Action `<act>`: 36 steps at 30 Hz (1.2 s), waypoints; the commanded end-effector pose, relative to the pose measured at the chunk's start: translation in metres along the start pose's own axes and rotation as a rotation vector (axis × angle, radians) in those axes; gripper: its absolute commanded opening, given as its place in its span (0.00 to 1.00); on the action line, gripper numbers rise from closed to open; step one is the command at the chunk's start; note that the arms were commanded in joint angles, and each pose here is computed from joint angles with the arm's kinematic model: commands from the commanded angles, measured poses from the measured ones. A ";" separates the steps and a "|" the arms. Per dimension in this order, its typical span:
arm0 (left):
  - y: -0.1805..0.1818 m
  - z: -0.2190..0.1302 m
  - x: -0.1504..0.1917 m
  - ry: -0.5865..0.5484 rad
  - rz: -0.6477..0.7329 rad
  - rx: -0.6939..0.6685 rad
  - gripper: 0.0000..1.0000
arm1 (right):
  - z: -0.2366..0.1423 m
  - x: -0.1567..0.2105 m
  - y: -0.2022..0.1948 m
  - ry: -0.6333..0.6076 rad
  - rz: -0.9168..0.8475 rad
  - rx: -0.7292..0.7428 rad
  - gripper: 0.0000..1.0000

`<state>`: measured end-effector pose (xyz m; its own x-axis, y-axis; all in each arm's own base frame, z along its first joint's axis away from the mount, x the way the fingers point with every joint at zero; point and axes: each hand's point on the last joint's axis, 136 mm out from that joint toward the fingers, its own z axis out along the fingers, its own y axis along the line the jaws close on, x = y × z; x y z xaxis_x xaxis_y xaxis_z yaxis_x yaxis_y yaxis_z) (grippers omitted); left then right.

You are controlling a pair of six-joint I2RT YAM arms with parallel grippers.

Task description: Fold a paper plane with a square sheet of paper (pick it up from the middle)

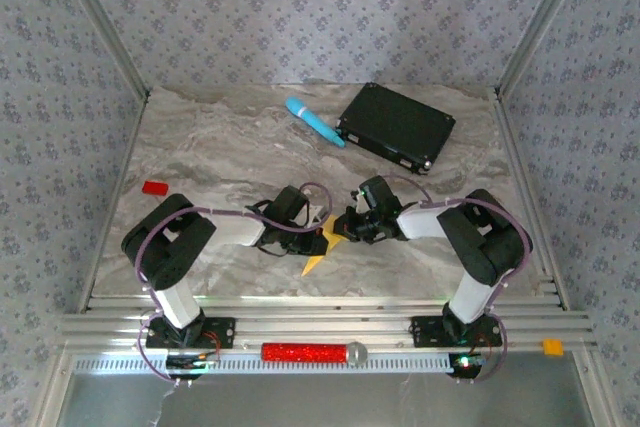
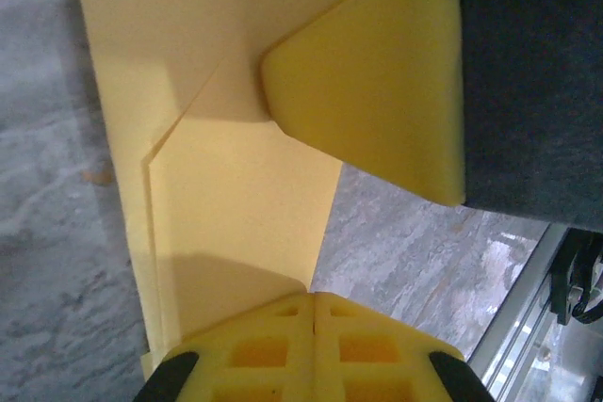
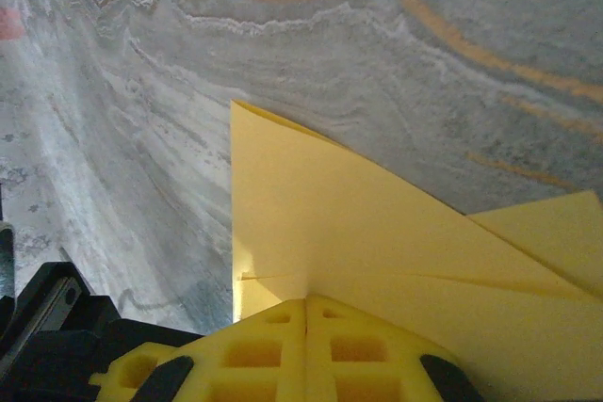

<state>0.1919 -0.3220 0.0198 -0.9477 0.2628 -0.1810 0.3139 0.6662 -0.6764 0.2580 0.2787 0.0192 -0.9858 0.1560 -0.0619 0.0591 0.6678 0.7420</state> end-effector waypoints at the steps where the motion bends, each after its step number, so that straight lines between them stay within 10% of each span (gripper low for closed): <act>1: 0.012 -0.008 0.027 0.087 -0.048 -0.073 0.00 | 0.005 0.005 -0.035 -0.007 0.078 0.087 0.00; 15: -0.006 -0.007 -0.005 0.038 -0.050 -0.089 0.10 | 0.008 0.016 -0.051 0.007 0.105 0.124 0.00; 36: 0.064 -0.046 0.132 0.181 -0.157 -0.231 0.06 | 0.007 0.016 -0.050 0.009 0.104 0.115 0.00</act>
<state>0.1290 -0.2576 0.0138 -0.9578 0.2621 -0.1178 0.2779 0.7404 -0.6120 0.2588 0.2806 0.0193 -0.9820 0.1772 -0.0658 0.0619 0.6306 0.7737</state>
